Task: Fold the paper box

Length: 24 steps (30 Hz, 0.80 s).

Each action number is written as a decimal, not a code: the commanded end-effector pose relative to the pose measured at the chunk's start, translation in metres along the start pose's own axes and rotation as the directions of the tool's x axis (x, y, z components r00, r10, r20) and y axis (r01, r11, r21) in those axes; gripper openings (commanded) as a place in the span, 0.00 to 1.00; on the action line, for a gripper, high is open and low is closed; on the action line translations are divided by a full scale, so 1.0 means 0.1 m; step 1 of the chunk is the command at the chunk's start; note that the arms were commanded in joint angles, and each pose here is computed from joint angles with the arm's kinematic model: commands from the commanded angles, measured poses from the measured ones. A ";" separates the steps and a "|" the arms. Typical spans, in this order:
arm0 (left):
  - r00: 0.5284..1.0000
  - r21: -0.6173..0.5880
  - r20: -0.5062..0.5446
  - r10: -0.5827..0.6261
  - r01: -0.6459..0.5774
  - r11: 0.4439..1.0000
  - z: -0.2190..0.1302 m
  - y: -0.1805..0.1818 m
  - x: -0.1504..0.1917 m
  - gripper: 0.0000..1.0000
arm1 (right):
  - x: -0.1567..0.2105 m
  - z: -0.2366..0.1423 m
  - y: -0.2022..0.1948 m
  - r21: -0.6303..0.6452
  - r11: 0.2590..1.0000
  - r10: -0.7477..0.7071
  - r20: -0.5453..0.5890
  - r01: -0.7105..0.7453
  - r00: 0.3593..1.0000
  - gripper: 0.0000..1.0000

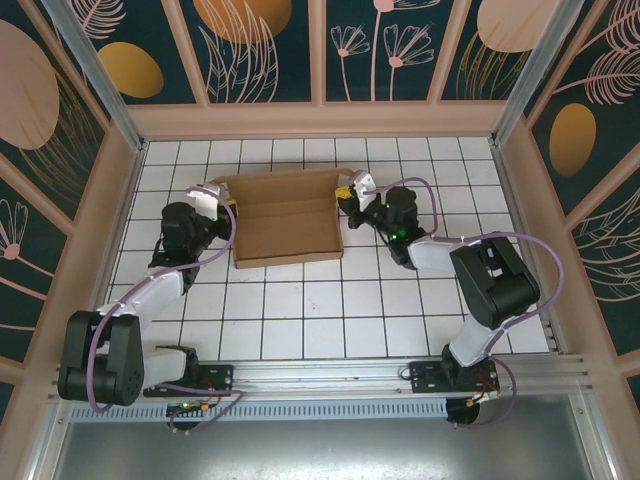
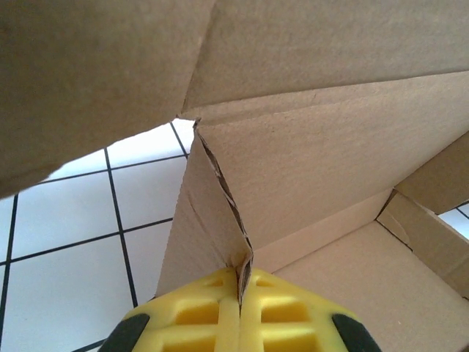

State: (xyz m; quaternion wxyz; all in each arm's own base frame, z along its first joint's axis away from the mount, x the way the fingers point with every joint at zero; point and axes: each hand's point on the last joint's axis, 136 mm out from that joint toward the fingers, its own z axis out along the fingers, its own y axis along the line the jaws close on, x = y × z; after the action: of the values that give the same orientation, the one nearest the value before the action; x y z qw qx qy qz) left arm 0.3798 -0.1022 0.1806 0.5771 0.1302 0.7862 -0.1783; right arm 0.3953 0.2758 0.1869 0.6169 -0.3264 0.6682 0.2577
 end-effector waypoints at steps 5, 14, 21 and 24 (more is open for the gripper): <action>0.997 0.127 -0.048 -0.063 0.068 0.990 0.08 -0.35 0.18 0.00 | -0.20 0.03 0.14 0.035 0.985 0.164 0.085 -0.168 0.983 0.00; 0.979 0.111 -0.139 -0.152 0.167 0.980 0.07 -0.50 0.53 0.00 | 0.16 -0.10 0.30 0.092 0.987 0.129 0.035 -0.131 0.991 0.00; 0.970 0.038 -0.155 -0.188 0.196 0.980 -0.04 -0.44 0.66 0.00 | 0.43 -0.41 0.34 0.131 0.984 0.120 0.035 -0.123 0.992 0.00; 0.964 -0.011 -0.153 -0.218 0.219 0.976 -0.10 -0.37 0.74 0.00 | 0.48 -0.51 0.35 0.137 0.983 0.121 0.043 -0.126 0.992 0.00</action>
State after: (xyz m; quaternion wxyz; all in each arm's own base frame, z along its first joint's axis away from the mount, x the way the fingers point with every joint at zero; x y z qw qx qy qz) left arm 0.3490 -0.1269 0.1327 0.5218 0.0723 0.8225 -0.2144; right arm 0.3512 0.2491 0.1385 0.6272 -0.2213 0.7085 0.2360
